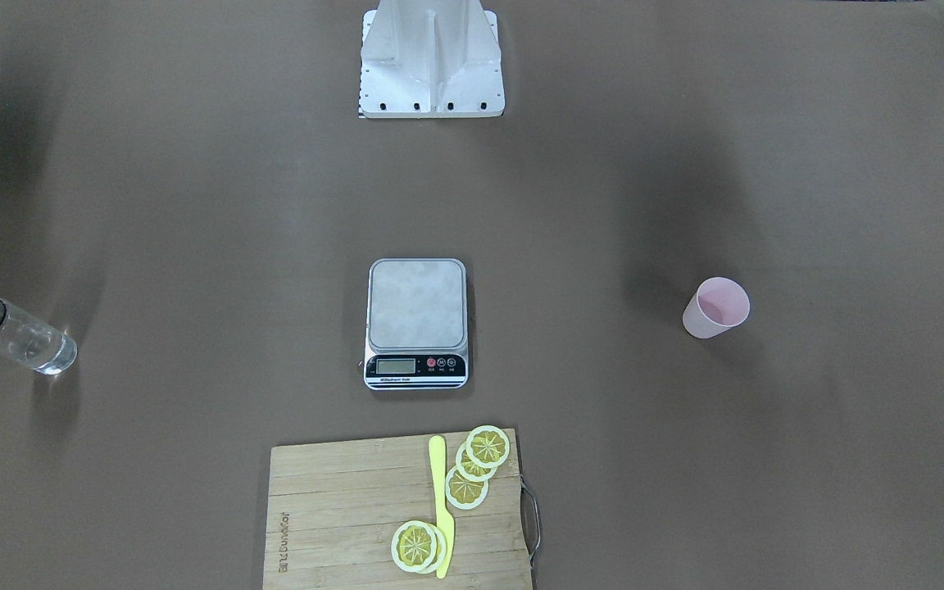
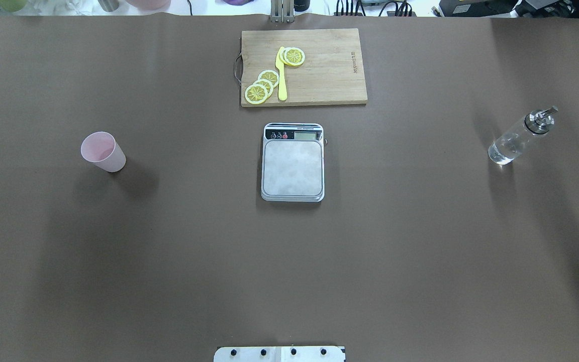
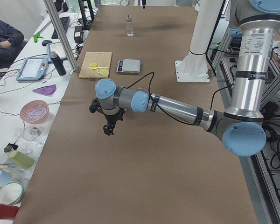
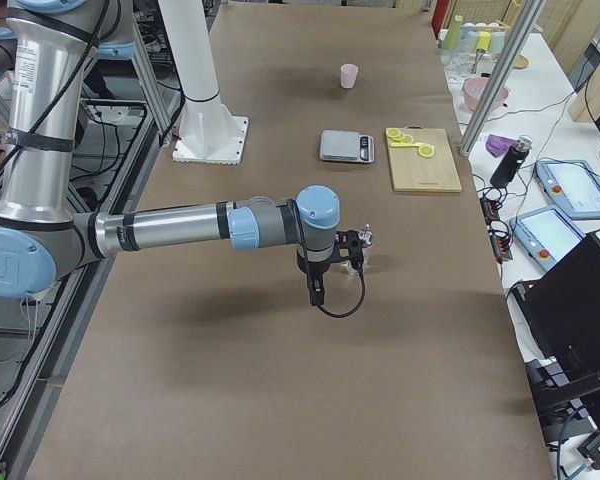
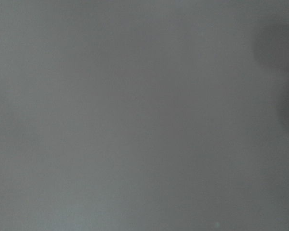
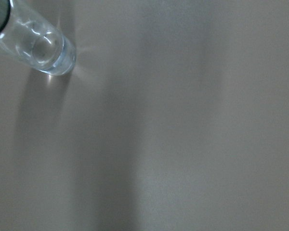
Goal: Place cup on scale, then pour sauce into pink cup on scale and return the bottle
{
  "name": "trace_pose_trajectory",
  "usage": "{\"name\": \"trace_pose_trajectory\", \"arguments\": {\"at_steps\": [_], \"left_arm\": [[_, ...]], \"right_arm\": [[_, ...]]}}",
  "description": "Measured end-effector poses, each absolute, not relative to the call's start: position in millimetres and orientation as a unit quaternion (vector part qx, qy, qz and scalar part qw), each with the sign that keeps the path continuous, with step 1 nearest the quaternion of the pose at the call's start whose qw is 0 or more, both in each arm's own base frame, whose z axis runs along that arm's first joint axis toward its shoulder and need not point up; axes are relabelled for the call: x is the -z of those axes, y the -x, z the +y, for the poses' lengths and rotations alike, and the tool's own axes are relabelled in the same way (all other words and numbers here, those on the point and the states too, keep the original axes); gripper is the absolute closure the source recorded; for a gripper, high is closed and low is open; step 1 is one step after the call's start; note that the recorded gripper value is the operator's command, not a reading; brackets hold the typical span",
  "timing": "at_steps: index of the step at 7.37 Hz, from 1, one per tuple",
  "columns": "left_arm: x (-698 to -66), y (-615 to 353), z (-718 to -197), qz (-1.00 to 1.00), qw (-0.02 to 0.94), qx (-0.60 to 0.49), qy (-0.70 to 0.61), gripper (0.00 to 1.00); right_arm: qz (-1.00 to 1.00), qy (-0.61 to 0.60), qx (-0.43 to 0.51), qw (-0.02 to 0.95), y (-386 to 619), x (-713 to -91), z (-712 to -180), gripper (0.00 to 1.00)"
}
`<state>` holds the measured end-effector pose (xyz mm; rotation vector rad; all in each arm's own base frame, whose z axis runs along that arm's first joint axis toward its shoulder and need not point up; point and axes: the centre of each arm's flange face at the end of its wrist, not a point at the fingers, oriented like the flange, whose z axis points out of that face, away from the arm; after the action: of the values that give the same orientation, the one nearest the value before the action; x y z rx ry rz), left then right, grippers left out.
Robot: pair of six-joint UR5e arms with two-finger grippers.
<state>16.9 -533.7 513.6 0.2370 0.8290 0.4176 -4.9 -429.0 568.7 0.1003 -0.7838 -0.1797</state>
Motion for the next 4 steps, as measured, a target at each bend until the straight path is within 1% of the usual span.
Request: {"name": "trace_pose_trajectory", "arguments": {"at_steps": [2,4], "left_arm": [[-490,-19,-551,0.396,0.877,-0.215,-0.167,0.02],[-485,-20,-556,0.397,0.870,-0.211,-0.204,0.02]], "right_arm": [[-0.382,-0.081,0.100,0.915,6,-556,-443,0.00],[-0.381,-0.093,0.102,0.914,6,-553,-446,0.00]]}}
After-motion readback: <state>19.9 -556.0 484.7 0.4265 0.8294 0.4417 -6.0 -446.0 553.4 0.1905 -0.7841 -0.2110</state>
